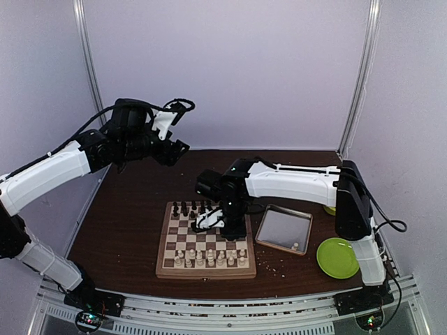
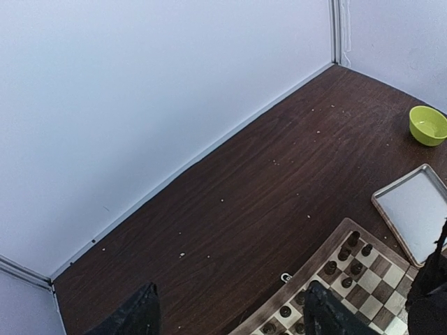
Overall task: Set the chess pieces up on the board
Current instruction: Place the pawn on the chessboard.
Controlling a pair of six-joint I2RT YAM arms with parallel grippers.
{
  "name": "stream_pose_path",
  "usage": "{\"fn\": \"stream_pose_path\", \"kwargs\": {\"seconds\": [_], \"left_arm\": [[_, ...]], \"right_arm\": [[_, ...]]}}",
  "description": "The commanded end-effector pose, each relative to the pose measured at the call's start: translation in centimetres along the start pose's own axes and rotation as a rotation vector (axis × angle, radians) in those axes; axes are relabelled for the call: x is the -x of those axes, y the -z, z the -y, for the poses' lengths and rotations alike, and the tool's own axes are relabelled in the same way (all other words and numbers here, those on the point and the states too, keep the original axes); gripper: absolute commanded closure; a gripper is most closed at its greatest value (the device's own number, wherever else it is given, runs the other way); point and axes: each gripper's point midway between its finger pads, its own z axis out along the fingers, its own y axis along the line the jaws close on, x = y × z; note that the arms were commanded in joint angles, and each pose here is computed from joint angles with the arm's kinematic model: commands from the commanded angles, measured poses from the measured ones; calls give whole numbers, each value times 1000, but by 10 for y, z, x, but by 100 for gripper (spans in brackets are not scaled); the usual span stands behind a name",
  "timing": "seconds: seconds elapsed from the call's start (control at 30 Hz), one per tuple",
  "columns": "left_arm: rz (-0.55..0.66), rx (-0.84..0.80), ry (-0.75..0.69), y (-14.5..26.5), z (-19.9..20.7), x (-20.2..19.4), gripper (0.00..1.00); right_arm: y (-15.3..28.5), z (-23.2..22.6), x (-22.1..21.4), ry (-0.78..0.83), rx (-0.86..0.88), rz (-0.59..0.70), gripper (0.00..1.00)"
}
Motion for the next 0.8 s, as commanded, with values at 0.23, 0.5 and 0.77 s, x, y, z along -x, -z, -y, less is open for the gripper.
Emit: {"fn": "stream_pose_path", "kwargs": {"seconds": [0.23,0.5,0.77], "left_arm": [[80,6,-3,12,-3,23,28],[72,3,-11,10,-2,21,28],[68,-19,-13,8,2,19,28]], "right_arm": [[-16,-3,-1,12,10,-59,89],[-2,-3,4,-9,8,-21,79],[68,7,-17,-77,-49,97,73]]}}
